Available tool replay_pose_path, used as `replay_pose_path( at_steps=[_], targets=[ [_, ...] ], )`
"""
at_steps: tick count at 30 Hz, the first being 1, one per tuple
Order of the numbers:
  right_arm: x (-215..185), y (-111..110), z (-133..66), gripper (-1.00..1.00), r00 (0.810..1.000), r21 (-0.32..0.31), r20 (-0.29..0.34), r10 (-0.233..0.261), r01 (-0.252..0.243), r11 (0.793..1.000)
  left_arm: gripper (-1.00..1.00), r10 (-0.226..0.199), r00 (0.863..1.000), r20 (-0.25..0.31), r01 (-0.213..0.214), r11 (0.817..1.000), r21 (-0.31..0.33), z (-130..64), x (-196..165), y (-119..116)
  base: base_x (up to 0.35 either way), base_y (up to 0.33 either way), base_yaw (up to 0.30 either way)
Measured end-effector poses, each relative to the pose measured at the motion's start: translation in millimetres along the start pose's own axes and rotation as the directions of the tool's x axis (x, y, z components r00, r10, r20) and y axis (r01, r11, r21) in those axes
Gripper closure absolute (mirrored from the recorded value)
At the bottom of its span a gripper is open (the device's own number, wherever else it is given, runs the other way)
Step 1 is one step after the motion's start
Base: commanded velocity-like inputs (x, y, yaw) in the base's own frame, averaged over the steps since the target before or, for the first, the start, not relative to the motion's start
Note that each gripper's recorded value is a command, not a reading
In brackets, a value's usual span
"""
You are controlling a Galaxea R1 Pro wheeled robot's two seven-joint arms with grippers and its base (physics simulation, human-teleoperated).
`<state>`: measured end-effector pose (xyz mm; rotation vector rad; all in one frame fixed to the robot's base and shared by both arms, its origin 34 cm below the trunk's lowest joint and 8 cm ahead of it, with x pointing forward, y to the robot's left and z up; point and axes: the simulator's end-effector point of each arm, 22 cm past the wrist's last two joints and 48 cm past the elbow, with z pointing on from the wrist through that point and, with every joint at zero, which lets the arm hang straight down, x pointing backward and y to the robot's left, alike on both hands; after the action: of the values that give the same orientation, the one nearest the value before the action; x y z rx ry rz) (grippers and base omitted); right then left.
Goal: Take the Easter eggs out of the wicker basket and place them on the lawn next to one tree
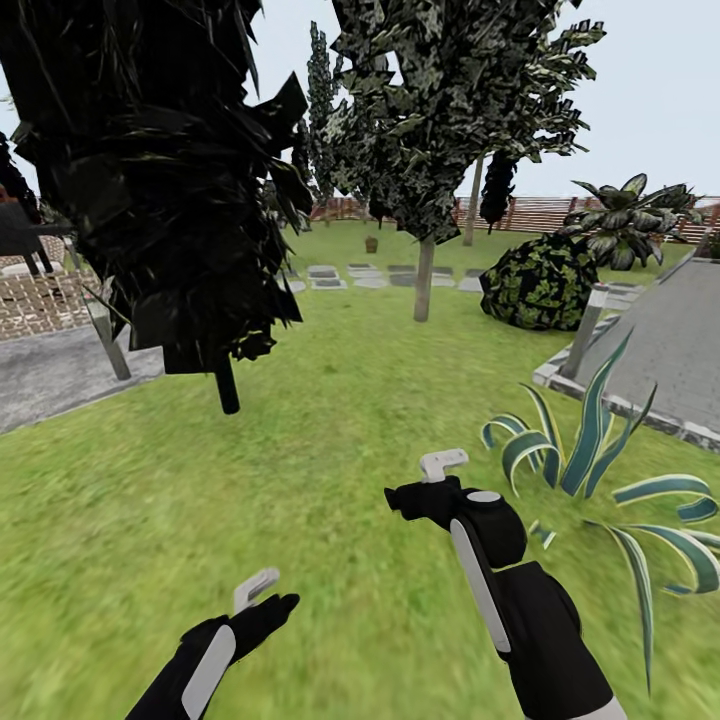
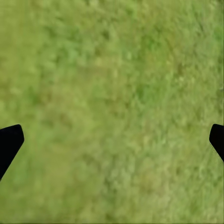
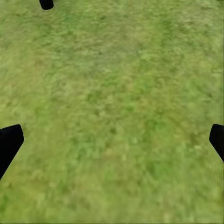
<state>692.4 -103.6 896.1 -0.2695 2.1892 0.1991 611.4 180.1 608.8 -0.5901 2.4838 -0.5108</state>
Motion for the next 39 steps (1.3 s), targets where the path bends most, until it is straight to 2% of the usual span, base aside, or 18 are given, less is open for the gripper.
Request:
replay_pose_path(
  at_steps=[28,39],
  targets=[
    [-0.1,0.0,-0.2,-1.0,1.0,0.0,0.0,0.0,0.0,1.0,-1.0,0.0,1.0,-0.001,0.0,1.0,0.0,0.0,0.3,0.0,0.333,0.0,0.0],
    [-0.6,-0.1,-0.4,-1.0,1.0,0.0,0.001,0.0,0.0,1.0,-1.0,0.0,1.0,-0.002,0.0,1.0,0.0,0.0,0.5,-0.1,0.334,0.0,-0.085]
  ],
)
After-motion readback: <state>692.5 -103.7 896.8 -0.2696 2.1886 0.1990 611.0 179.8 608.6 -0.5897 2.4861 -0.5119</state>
